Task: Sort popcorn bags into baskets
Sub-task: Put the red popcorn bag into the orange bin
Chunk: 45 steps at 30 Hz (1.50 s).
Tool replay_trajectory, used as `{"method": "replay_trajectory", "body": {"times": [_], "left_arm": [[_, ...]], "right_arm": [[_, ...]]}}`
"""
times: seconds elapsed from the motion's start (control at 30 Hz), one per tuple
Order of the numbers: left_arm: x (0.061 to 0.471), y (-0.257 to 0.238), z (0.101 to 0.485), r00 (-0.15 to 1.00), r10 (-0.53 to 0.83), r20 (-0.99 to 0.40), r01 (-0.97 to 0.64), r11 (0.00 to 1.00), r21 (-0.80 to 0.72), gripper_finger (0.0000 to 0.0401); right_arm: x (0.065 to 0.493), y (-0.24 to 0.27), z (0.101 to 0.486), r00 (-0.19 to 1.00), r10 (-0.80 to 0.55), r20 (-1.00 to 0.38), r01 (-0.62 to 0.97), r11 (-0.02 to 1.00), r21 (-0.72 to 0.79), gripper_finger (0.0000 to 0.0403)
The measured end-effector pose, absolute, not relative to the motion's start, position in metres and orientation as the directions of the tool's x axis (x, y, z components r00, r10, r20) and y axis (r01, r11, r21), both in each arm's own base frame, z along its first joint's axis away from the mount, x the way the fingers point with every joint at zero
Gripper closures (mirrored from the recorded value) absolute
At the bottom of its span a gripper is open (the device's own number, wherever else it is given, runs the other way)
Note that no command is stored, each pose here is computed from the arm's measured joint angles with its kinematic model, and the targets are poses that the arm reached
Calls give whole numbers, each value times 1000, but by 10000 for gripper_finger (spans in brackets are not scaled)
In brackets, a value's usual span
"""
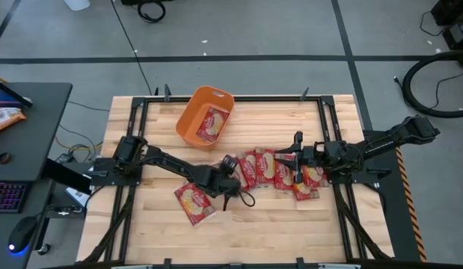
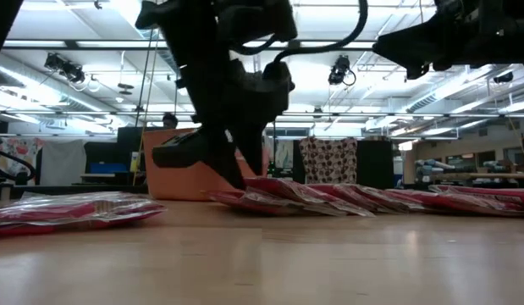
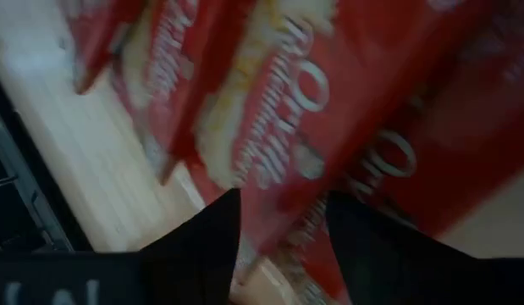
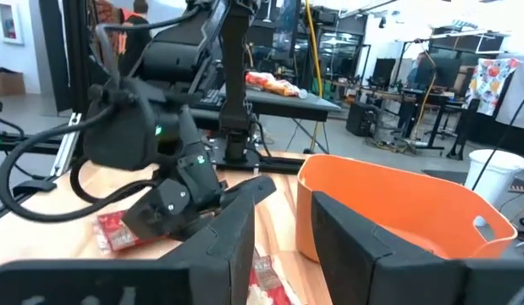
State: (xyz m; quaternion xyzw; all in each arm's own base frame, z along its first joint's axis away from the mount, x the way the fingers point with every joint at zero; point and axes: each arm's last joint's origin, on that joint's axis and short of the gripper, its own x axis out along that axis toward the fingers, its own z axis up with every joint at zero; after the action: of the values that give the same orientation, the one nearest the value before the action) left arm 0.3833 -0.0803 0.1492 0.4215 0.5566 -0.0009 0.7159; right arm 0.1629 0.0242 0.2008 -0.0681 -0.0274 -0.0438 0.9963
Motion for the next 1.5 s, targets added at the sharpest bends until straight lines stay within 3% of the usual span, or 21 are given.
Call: {"method": "replay_trajectory", "body": {"times": [0.33,0.57,0.77,0.87,1.07,1.5], "left_arm": [[386,-77,148,389,422,-819,358,750,556,390],[383,-78,181,392,352,-850,327,810,486,397],[389,-52,249,369,273,-889,64,946,317,398],[388,-28,276,336,253,-907,-106,967,231,399],[383,28,304,283,283,-916,-352,920,176,400],[342,148,305,102,260,-960,-686,718,121,399]], "right_arm": [[164,24,199,994,-96,43,101,984,-144,279],[164,24,198,995,-97,34,101,984,-149,279],[164,21,201,991,-117,64,125,983,-137,279],[165,20,201,990,-123,68,130,984,-121,279],[166,19,200,989,-130,70,137,984,-109,279],[166,20,200,990,-126,68,133,985,-110,279]]}}
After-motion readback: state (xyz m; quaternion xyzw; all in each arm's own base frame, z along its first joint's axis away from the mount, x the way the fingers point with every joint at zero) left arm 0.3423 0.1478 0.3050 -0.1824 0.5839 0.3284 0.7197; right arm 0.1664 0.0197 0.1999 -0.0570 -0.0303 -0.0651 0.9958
